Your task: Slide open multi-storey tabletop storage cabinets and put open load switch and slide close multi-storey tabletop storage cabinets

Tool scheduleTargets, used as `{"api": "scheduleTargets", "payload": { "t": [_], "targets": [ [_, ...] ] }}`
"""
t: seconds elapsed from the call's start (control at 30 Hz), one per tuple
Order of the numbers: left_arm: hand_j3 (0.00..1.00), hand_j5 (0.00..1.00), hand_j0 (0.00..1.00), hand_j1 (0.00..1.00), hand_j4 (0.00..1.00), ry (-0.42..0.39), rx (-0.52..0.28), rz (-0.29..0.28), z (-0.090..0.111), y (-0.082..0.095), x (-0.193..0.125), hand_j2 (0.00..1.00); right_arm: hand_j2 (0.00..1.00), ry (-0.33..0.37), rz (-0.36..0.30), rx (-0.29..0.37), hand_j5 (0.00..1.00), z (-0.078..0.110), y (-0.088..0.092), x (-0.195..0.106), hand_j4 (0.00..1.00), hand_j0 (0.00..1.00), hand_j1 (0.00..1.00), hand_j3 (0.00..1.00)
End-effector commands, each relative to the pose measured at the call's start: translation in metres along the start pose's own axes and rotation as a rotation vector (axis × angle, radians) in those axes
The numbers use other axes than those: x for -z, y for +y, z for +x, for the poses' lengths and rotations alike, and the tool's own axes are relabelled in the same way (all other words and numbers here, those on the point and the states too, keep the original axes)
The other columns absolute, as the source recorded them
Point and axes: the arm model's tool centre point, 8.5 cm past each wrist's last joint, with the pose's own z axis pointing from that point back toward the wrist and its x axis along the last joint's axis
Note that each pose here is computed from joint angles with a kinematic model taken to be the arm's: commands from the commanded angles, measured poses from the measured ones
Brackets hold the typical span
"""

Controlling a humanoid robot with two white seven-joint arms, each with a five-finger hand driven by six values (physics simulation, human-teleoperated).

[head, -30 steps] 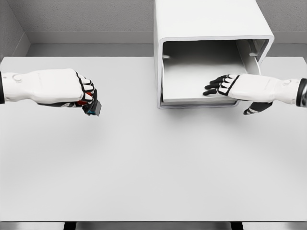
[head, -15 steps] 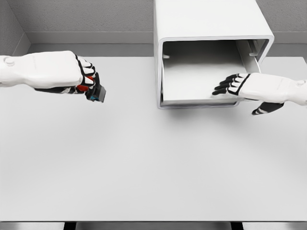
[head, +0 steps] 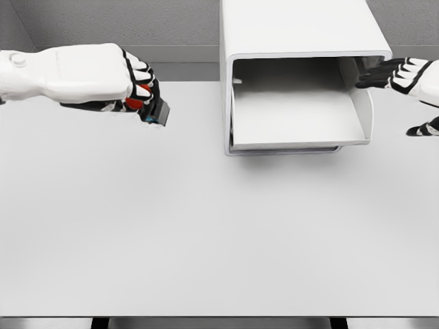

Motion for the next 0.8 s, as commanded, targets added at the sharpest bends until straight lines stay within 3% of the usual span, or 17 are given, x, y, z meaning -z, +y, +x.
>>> {"api": "scheduleTargets", "payload": {
  "t": [0.0,0.17,0.3,0.43,0.57,0.6,0.77],
  "targets": [
    [0.35,0.35,0.35,0.35,0.35,-0.042,-0.009,0.029,0.005,0.002,0.016,0.35,1.00,0.018,-0.034,-0.035,1.00,0.002,-0.020,-0.012,1.00,1.00,1.00,1.00],
    [0.35,0.35,0.35,0.35,0.35,-0.096,0.016,0.068,0.010,0.017,0.038,0.35,1.00,0.105,-0.025,0.025,1.00,-0.006,0.004,-0.046,1.00,1.00,1.00,1.00],
    [0.35,0.35,0.35,0.35,0.35,-0.134,0.034,0.092,0.016,0.028,0.052,0.35,1.00,0.124,0.009,0.070,1.00,-0.007,0.025,-0.053,1.00,1.00,1.00,1.00],
    [0.35,0.35,0.35,0.35,0.35,-0.200,0.055,0.130,0.027,0.041,0.075,0.35,1.00,0.125,0.096,0.160,1.00,-0.002,0.067,-0.056,1.00,1.00,1.00,1.00],
    [0.35,0.35,0.35,0.35,0.35,-0.255,0.108,0.131,0.041,0.051,0.104,0.35,0.66,0.092,0.166,0.210,0.66,0.012,0.096,-0.052,0.66,0.66,0.66,0.66],
    [0.35,0.35,0.35,0.35,0.35,-0.270,0.116,0.134,0.044,0.053,0.109,0.35,0.61,0.083,0.180,0.221,0.61,0.014,0.102,-0.049,0.61,0.61,0.61,0.61],
    [0.35,0.35,0.35,0.35,0.35,-0.297,0.113,0.093,0.044,0.058,0.136,0.35,0.60,0.060,0.200,0.236,0.60,0.018,0.111,-0.042,0.60,0.60,0.60,0.60]
  ]
}}
